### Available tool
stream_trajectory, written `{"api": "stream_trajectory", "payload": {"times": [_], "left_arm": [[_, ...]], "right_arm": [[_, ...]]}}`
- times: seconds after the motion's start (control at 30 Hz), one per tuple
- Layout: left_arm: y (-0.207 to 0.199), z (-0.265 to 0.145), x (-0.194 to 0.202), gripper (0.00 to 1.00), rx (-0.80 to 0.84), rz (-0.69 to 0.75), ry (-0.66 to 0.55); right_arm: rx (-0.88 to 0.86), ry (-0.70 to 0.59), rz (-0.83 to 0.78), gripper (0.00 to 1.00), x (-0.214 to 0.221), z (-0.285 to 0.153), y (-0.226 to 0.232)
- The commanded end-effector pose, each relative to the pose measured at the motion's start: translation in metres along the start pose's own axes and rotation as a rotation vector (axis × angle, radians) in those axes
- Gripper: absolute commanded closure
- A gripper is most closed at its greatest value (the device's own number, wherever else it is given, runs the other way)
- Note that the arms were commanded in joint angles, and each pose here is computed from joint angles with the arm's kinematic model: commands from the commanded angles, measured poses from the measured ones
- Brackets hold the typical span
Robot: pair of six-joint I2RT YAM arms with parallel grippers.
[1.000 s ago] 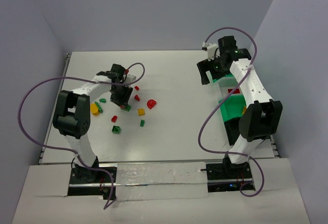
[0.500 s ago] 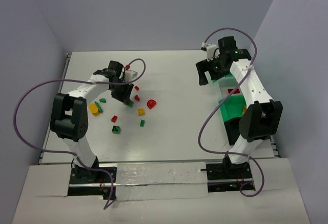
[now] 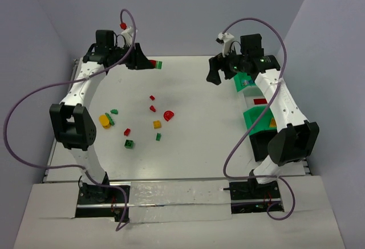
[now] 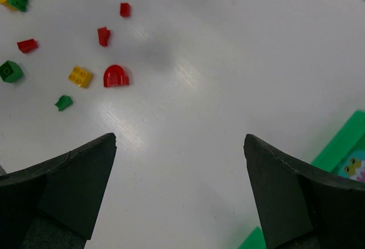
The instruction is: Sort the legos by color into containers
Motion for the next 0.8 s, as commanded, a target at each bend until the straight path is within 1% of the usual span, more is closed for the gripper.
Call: {"api": "stream_trajectory", "payload": {"times": [0.0,0.1,0.17,0.33,0.43,0.6,0.77], "left_arm": [[-0.044,-0.006,-0.013,1.00,0.335,-0.195,0.086],[-0.052,-0.006,-0.016,1.00,0.400,-0.202,0.105],[-0.062,-0.009,-0.016,1.00,0.464,-0.210,0.135],[-0.076,-0.011,-0.008,1.00,0.520,-0.195,0.182],[-0.081,-0.012,-0.001,1.00,0.524,-0.189,0.203],[-0.081,-0.014,0.006,1.00,0.506,-0.146,0.206],[-0.082,-0.015,0.012,1.00,0.481,-0.133,0.216]], "right_arm": [[-0.006,-0.213,-0.281,0.00,-0.053,0.002,0.021],[-0.006,-0.268,-0.361,0.01,-0.069,0.014,0.030],[-0.038,-0.295,-0.395,0.01,-0.079,0.032,0.044],[-0.059,-0.353,-0.496,0.04,-0.095,0.060,0.068],[-0.058,-0.390,-0.556,0.05,-0.104,0.069,0.080],[-0.054,-0.421,-0.624,0.08,-0.112,0.075,0.091],[-0.077,-0.443,-0.701,0.13,-0.114,0.074,0.106]]}}
Point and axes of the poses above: each gripper's point midway between its finger pads, its own z axis out along the fingers, its own y axis along the line the jaws close on, x = y × z, the point moved 3 cm from there along -z, back along the fingers, and after that the axes turned 10 degrees about -z, right-handed, at the moved point
